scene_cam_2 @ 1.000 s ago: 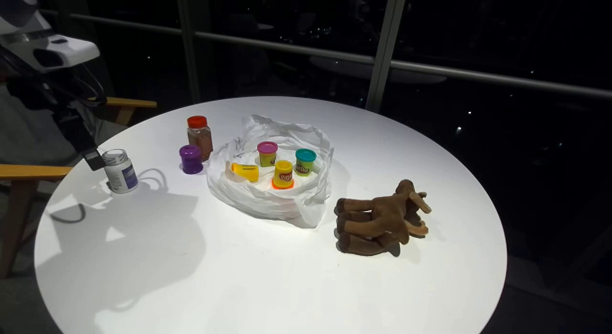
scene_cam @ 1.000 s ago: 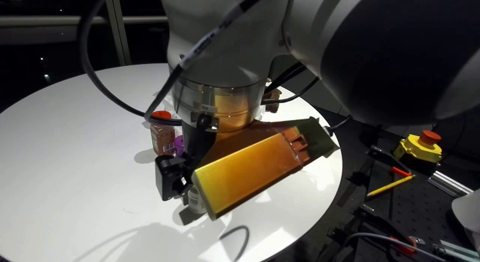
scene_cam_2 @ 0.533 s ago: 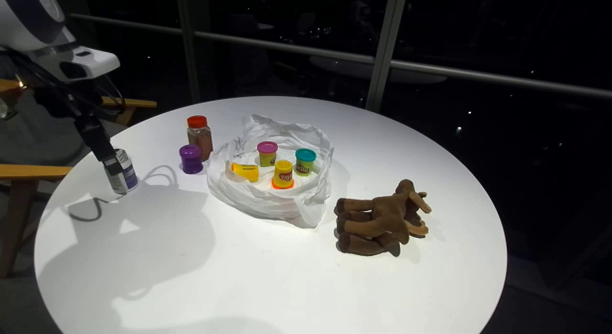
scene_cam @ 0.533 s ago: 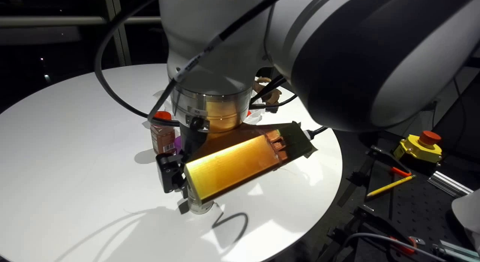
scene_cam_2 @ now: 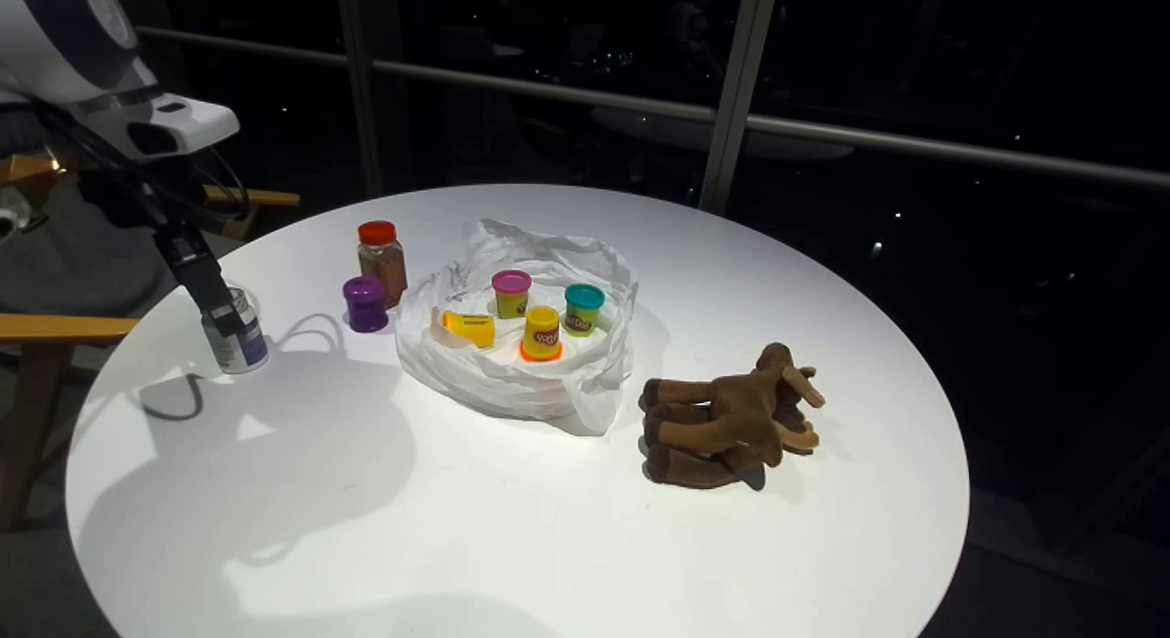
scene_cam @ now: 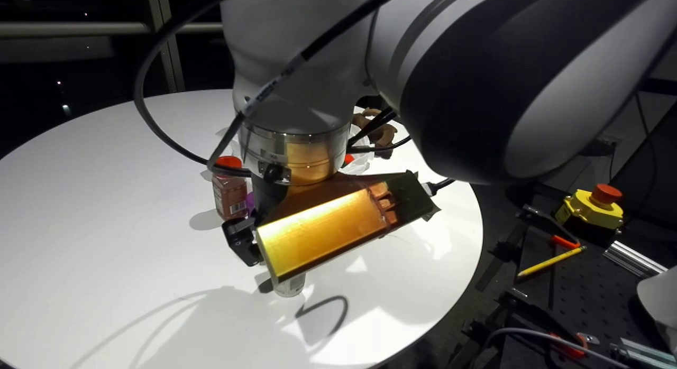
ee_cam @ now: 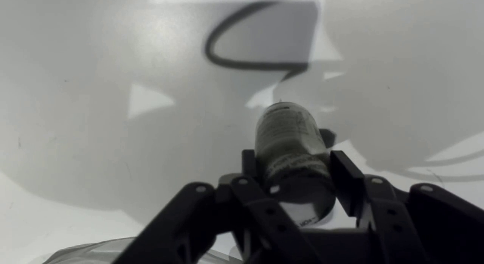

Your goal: Pick up the objects from the table and put them on the plastic

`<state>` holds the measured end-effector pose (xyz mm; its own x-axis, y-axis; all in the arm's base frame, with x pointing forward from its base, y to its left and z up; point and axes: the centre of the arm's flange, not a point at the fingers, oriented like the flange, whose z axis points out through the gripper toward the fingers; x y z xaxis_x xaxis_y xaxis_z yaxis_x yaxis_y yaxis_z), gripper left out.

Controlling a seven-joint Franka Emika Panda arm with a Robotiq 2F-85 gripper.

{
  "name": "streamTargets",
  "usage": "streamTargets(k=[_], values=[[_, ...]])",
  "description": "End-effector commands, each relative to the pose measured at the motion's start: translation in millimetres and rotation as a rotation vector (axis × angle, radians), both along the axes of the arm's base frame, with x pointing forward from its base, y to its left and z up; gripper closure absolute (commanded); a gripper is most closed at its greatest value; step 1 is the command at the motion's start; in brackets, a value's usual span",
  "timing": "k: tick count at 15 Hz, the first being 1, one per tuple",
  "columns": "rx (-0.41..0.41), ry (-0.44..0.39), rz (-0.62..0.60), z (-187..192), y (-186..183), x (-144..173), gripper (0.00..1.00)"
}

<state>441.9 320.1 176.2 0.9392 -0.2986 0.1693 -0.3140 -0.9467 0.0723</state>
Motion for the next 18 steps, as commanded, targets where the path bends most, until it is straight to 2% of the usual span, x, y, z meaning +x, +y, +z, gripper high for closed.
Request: streamTargets(k=[1, 6, 9, 13, 18], values=[[-0.012, -0.029, -0.017, 28, -7, 7, 0.79], [-0.075, -0.146, -0.113, 100, -46, 54, 0.79], [-0.089, -0.191, -0.168, 123, -79, 87, 0.79], [-0.095, -0.215, -0.254, 114, -126, 129, 0.79], [-0.061, -0.184, -0.354, 87, -182, 161, 0.79]])
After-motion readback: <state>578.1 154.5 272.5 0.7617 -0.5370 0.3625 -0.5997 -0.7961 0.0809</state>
